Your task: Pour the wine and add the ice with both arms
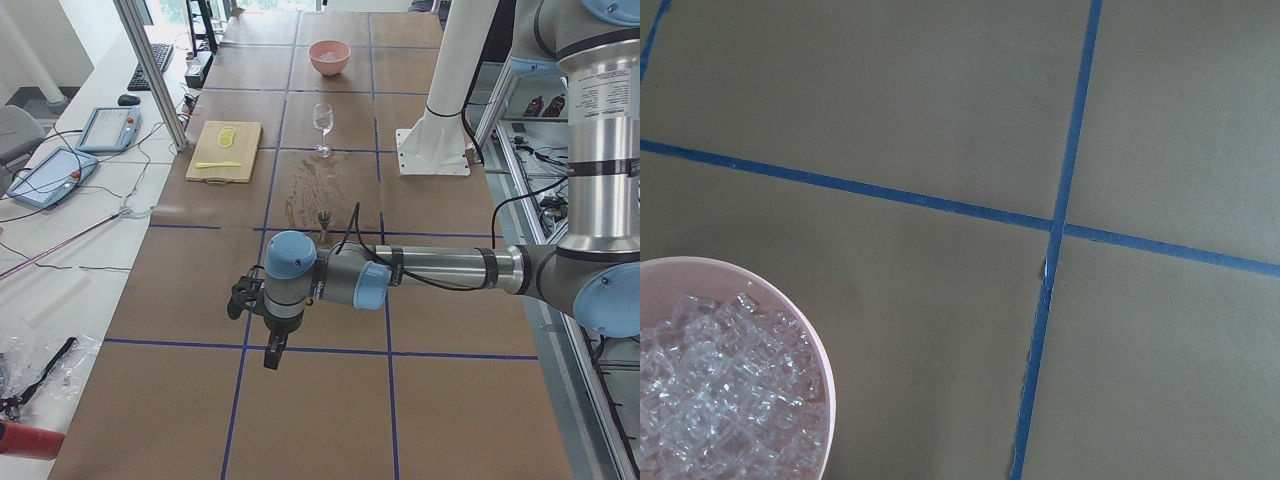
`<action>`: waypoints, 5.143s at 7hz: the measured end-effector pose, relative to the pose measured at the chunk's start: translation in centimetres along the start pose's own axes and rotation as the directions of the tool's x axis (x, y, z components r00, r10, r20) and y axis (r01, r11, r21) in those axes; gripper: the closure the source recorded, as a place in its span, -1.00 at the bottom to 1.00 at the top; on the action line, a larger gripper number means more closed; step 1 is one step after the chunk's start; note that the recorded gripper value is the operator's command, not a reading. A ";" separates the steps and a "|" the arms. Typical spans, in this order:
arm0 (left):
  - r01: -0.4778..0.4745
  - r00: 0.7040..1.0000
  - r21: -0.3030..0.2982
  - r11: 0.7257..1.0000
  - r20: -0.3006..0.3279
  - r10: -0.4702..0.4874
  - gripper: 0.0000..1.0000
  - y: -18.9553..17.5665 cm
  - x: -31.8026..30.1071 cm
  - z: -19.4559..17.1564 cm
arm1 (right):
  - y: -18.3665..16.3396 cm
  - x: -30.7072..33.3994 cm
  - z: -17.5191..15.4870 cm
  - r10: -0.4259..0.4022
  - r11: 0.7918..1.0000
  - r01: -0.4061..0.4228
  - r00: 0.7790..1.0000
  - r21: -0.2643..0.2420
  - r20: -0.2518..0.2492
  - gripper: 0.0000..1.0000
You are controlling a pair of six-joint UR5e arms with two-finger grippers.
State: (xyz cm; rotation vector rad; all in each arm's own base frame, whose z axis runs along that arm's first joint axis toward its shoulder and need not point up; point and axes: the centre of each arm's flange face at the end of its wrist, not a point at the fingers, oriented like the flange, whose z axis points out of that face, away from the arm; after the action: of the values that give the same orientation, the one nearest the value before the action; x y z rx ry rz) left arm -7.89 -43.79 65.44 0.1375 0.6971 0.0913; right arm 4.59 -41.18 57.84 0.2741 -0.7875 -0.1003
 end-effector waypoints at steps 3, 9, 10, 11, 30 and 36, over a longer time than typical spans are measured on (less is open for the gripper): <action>0.060 0.992 -0.036 0.998 -0.108 -0.064 -1.00 3.8 0.0 0.3 | -0.6 -1.7 -0.7 0.021 1.000 -0.021 0.998 0.011 0.054 -1.00; 0.019 0.994 0.022 1.000 -0.113 -0.016 -1.00 2.3 2.0 -2.3 | -0.4 -16.7 6.0 0.140 0.985 -0.143 0.989 0.093 0.043 -0.75; 0.015 0.994 0.026 1.000 -0.112 -0.012 -1.00 2.2 2.2 -2.5 | 0.8 -17.6 8.3 0.183 0.975 -0.186 0.983 0.125 0.033 -0.64; 0.013 0.994 0.028 1.000 -0.112 -0.010 -1.00 2.1 2.3 -2.6 | 1.9 -17.8 10.5 0.219 0.962 -0.222 0.975 0.160 0.035 -0.55; -0.009 0.995 0.045 0.999 -0.100 0.013 -1.00 1.6 2.3 -2.8 | -7.4 -37.1 1.4 0.075 0.989 -0.093 0.985 0.114 0.153 1.00; -0.026 0.995 0.061 0.998 -0.094 0.031 -1.00 1.7 3.1 -3.7 | -12.2 -65.0 -2.3 0.139 0.989 -0.141 0.989 0.034 0.058 1.00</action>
State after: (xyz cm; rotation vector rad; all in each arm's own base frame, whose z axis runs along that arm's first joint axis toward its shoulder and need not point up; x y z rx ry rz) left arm -8.00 -41.32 60.96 0.2013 0.7935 0.1051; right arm -39.30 -40.00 8.35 0.2522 -0.8617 0.0393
